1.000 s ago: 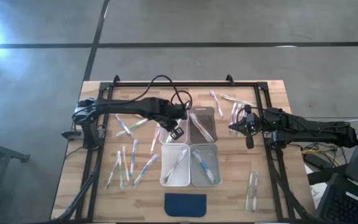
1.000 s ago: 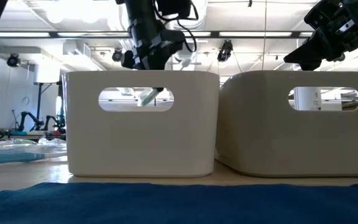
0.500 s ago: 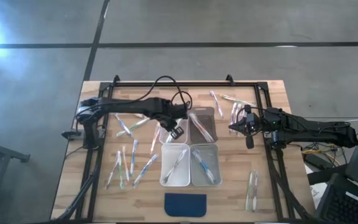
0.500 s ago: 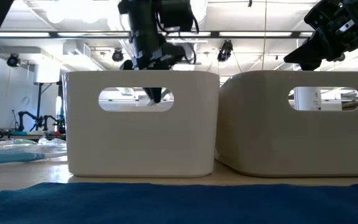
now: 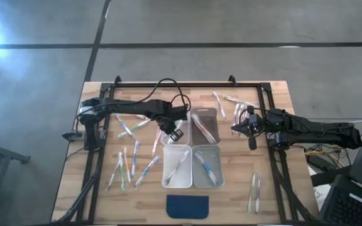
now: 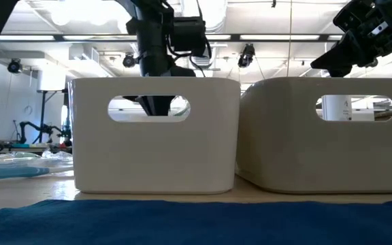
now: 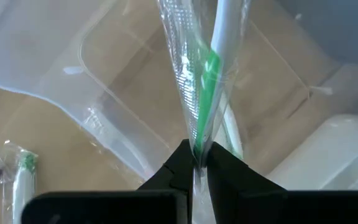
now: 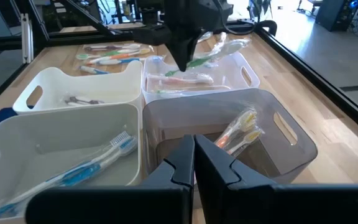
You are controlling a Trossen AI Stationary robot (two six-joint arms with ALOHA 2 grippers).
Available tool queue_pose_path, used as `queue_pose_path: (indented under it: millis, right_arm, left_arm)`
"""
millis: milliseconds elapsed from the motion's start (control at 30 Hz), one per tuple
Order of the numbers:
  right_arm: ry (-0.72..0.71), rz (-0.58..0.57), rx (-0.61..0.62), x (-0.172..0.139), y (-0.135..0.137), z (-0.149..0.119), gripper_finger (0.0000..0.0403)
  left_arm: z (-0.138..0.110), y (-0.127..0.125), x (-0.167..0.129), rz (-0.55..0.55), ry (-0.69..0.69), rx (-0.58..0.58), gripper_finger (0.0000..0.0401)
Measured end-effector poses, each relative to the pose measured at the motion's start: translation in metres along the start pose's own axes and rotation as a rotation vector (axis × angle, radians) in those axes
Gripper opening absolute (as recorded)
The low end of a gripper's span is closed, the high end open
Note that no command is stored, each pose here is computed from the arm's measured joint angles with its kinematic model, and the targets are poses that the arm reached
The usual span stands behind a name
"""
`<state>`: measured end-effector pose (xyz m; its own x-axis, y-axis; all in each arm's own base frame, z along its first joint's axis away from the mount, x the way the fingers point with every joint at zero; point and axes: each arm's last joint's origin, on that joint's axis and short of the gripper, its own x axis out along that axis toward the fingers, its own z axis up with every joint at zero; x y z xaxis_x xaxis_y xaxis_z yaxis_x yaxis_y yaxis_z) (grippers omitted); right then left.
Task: Pick & Place Toothbrushes
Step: Put the green toothbrush into the transparent bin
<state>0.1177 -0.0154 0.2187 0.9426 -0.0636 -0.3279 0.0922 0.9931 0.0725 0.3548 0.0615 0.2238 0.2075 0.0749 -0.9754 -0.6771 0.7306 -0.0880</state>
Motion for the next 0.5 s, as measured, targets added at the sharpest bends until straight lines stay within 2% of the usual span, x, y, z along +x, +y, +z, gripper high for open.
queue_pose_path:
  millis: [200, 500]
  right_arm:
    - [0.0, 0.0, 0.001, 0.0, 0.0, 0.0, 0.0008]
    - [0.0, 0.0, 0.001, 0.0, 0.0, 0.0, 0.0008]
  left_arm:
    - [0.004, 0.001, 0.006, -0.012, -0.015, -0.01, 0.003]
    - [0.006, -0.003, 0.028, -0.005, 0.039, 0.003, 0.0029]
